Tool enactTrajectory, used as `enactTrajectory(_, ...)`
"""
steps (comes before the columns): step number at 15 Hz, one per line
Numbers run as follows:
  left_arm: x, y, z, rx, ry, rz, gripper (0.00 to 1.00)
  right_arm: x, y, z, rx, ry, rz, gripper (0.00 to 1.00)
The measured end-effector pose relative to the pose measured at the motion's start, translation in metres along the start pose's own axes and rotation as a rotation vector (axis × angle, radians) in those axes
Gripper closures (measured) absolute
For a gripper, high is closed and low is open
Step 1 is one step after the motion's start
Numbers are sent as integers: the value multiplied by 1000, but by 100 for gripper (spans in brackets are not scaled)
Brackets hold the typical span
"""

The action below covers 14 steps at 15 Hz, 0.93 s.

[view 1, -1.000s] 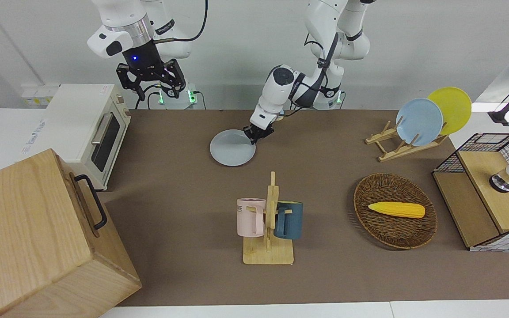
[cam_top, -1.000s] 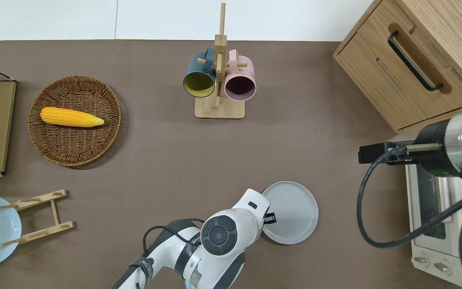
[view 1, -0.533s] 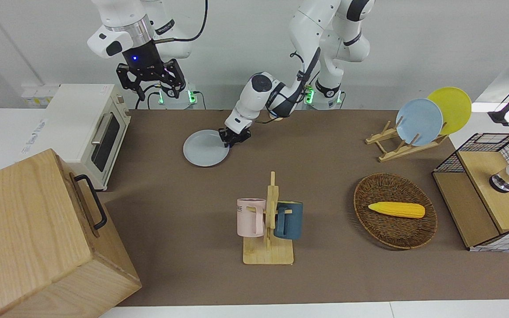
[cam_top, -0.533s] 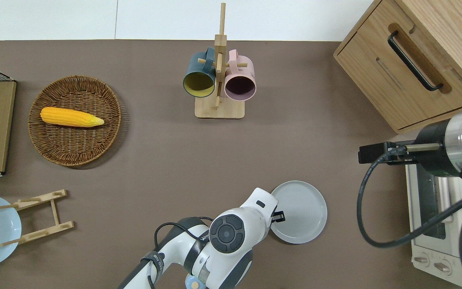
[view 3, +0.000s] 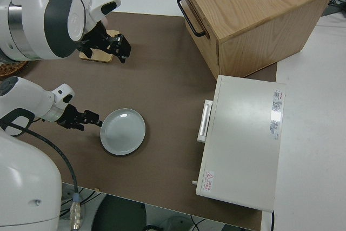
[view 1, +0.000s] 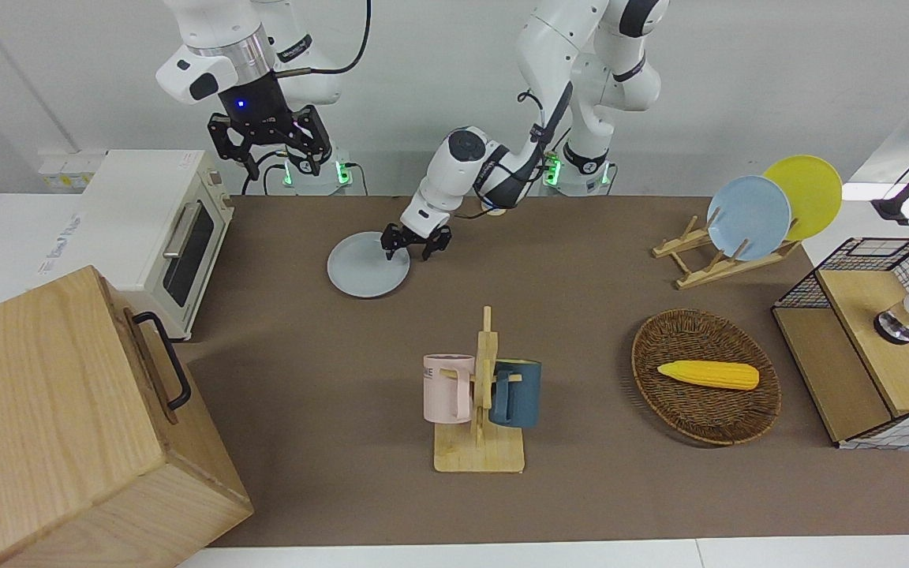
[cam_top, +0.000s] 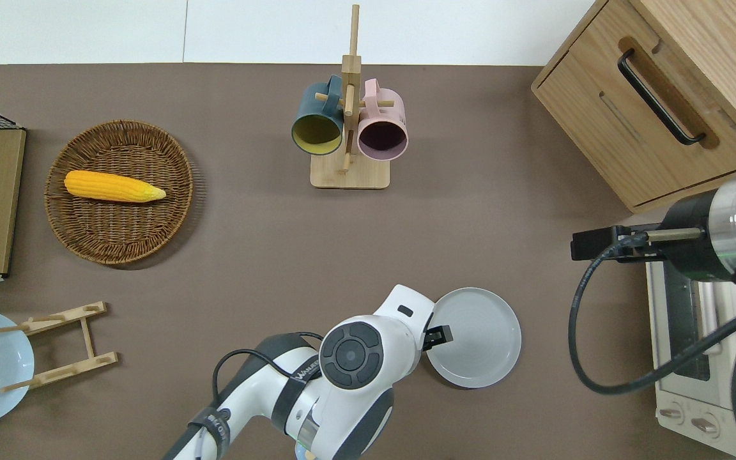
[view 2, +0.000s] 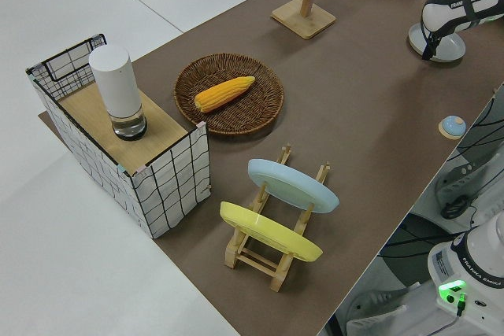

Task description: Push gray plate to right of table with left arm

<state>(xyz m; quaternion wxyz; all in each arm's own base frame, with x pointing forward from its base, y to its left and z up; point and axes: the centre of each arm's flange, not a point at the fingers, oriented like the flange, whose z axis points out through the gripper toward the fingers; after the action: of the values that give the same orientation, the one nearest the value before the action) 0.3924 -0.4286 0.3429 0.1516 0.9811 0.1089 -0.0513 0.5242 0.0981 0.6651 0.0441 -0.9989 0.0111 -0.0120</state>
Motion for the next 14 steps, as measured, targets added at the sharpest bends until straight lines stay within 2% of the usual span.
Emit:
enactTrajectory(4, 47, -35, -87, 78, -27, -16, 0, 0, 0, 0, 0, 0, 0, 0)
enactTrajectory(9, 113, -120, -183, 98, -66, -27, 0, 0, 0, 0, 0, 0, 0, 0)
enactTrajectory(11, 143, -164, -227, 105, -59, 18, 0, 0, 0, 0, 0, 0, 0, 0)
enactTrajectory(14, 163, -214, -279, 185, -21, 103, 0, 0, 0, 0, 0, 0, 0, 0)
